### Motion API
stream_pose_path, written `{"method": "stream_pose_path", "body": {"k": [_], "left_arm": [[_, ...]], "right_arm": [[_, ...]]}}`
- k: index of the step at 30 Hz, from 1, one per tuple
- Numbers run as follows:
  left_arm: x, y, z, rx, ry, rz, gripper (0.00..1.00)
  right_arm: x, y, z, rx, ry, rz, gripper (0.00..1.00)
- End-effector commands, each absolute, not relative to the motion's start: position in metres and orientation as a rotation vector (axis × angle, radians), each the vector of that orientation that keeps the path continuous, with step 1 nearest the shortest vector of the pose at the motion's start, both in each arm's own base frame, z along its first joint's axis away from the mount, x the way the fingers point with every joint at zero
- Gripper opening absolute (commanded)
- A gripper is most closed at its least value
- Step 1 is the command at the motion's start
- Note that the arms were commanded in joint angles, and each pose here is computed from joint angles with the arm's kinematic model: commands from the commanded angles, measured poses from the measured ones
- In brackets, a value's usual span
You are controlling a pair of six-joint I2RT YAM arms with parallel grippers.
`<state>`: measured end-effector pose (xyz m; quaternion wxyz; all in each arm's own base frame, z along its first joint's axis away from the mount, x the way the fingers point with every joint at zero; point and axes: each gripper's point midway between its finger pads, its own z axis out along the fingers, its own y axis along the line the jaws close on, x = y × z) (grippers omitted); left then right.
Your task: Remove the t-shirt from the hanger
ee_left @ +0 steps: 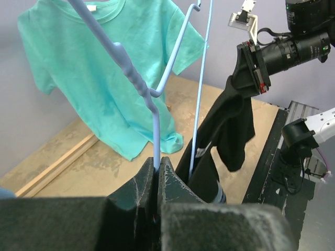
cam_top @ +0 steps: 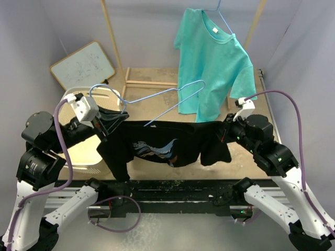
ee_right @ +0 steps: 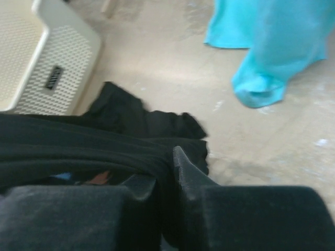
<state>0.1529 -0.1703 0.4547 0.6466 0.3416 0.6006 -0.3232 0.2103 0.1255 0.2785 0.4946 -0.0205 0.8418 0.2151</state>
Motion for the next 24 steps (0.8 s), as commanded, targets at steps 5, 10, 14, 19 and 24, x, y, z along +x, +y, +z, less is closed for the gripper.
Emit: {"method": "stream_pose_path", "body": {"k": [5,10,14,19,24], "left_arm": [[0.198,-0.197,0.437,0.773,1.377,-0.790,0.00],[0.214,-0.214,0.408,0.836,1.447,-0.853,0.00],[0.209,-0.229,0.388,0.936,1.473,-0.958,0.00],[0.179,-0.246,0.371,1.105,1.463,-1.150,0.00],[0.167,-0.260,0.369,1.149,1.451,-1.175,0.00]], "right_arm": [[0.172,0.164,0.348,-0.389,1.780,0.815,0.60],[0.134,0.158,0.389,-0.501,1.654,0.873,0.64],[0.111,0.158,0.412,-0.579,1.574,0.919,0.66],[0.121,0.162,0.420,-0.605,1.578,0.890,0.66],[0.148,0.167,0.414,-0.596,1.628,0.824,0.66]]}}
